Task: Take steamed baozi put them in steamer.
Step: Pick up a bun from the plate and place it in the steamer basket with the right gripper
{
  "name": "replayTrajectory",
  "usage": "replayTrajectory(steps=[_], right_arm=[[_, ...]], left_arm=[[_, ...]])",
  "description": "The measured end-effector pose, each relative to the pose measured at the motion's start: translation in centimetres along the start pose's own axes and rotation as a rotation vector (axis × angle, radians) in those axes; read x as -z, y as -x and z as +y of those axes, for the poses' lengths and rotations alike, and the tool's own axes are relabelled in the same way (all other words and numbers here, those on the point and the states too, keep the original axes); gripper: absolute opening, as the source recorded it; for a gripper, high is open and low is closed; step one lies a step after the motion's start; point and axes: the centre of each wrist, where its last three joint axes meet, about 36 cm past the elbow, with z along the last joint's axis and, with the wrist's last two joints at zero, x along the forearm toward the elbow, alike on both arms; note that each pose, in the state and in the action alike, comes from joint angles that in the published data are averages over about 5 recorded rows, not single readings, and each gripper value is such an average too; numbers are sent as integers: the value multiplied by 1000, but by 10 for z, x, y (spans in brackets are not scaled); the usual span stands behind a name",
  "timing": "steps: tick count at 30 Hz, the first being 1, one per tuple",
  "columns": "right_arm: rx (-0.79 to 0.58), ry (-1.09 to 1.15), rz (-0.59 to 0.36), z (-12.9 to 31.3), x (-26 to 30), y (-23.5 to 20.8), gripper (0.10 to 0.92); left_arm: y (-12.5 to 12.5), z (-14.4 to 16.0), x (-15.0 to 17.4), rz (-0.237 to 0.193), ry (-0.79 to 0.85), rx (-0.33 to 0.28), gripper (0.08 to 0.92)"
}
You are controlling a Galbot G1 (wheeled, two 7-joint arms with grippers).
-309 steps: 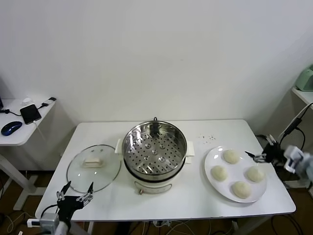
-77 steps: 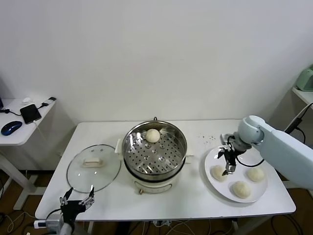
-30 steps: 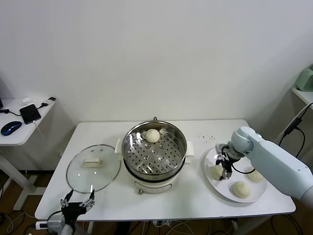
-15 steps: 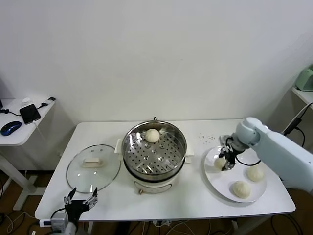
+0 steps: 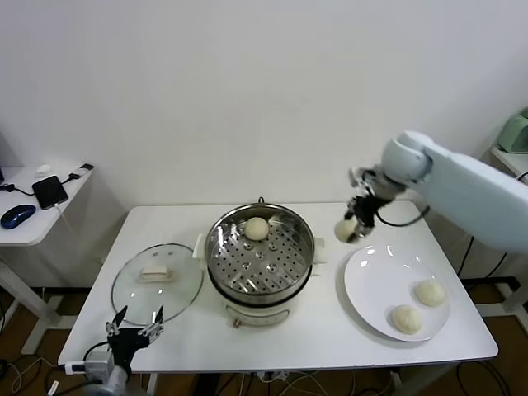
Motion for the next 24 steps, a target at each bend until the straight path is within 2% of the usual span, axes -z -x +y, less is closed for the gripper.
replayTrajectory(steps=[6, 13, 24], right_arm=[[42, -20, -15, -12, 71, 7, 568], [82, -45, 4, -18, 142, 38, 568], [90, -54, 55, -14, 210, 93, 568]], left_arm=[[4, 0, 0, -7, -4, -1, 823], [7, -1, 1, -10, -16, -8, 823], [7, -5, 5, -22, -45, -17, 823]])
